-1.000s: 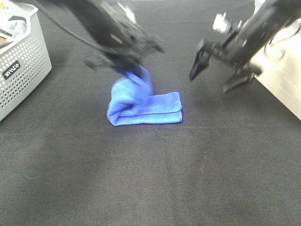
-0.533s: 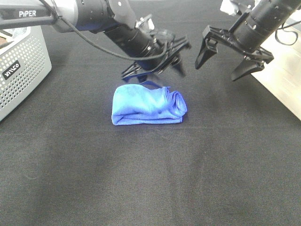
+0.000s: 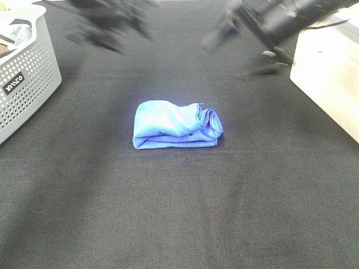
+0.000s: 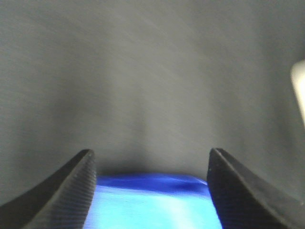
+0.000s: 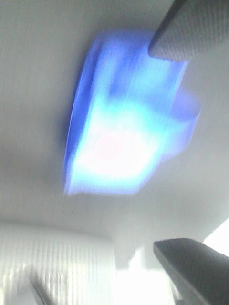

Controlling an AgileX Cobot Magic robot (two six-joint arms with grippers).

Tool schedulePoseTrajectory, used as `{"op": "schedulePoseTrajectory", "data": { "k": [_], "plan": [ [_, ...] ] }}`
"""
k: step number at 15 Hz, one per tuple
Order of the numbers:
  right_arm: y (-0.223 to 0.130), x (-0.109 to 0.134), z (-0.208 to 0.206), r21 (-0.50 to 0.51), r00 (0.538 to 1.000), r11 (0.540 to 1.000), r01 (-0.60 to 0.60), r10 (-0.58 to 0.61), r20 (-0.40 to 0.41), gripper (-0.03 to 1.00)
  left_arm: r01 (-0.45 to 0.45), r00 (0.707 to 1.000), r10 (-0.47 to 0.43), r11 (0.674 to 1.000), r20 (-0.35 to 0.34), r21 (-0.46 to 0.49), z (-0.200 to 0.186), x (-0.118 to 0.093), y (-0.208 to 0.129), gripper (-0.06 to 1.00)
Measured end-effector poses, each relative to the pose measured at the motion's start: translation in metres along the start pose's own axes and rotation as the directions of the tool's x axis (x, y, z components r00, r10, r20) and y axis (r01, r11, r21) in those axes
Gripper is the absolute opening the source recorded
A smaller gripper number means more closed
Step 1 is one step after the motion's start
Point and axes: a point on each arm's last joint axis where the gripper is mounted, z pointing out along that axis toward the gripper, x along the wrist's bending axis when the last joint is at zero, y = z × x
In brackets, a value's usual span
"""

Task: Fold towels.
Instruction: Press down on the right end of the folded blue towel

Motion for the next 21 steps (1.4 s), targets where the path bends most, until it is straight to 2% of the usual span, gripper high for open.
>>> {"op": "schedulePoseTrajectory", "data": {
  "k": [1, 3, 5, 7, 9, 11, 17, 18, 21],
  "plan": [
    [-0.003, 0.008, 0.017, 0.017, 0.998, 1.0, 0.019, -0.018, -0.062, 0.94, 0.011, 1.0, -0.011, 1.0, -0.023, -0.004, -0.009, 0.011, 0.008, 0.64],
    [-0.017, 0.019, 0.06, 0.075, 0.989, 0.995, 0.07, -0.059, -0.137, 0.94, 0.029, 0.998, -0.03, 1.0, -0.061, -0.008, -0.023, 0.028, 0.018, 0.64],
    [-0.029, 0.014, 0.099, 0.123, 0.987, 0.99, 0.068, -0.049, -0.156, 0.94, 0.034, 0.996, -0.033, 0.999, -0.078, -0.001, -0.026, 0.034, 0.02, 0.64],
    [-0.028, -0.011, 0.118, 0.117, 0.993, 0.993, 0.018, -0.004, -0.115, 0.94, 0.033, 0.996, -0.032, 0.999, -0.085, 0.014, -0.026, 0.034, 0.019, 0.64],
    [-0.022, -0.043, 0.118, 0.103, 0.999, 0.994, -0.024, 0.028, -0.036, 0.94, 0.035, 0.995, -0.031, 0.999, -0.095, 0.037, -0.026, 0.035, 0.017, 0.64],
    [-0.019, -0.056, 0.109, 0.105, 0.999, 0.993, -0.046, 0.046, -0.003, 0.94, 0.015, 0.995, -0.011, 0.999, -0.097, 0.042, -0.026, 0.035, 0.016, 0.64],
    [-0.02, -0.059, 0.092, 0.17, 1.0, 0.985, -0.024, 0.025, 0.0, 0.94, 0.007, 0.995, -0.001, 0.998, -0.104, 0.055, -0.026, 0.036, 0.015, 0.64],
    [-0.02, -0.058, 0.088, 0.174, 1.0, 0.985, -0.02, 0.017, 0.021, 0.94, 0.0, 0.994, 0.007, 0.998, -0.108, 0.07, -0.027, 0.037, 0.014, 0.64],
    [-0.015, -0.052, 0.066, 0.163, 0.984, 0.986, 0.014, -0.043, 0.175, 0.94, -0.058, 0.991, 0.071, 0.992, -0.117, 0.111, -0.036, 0.035, 0.012, 0.64]
  ]
}}
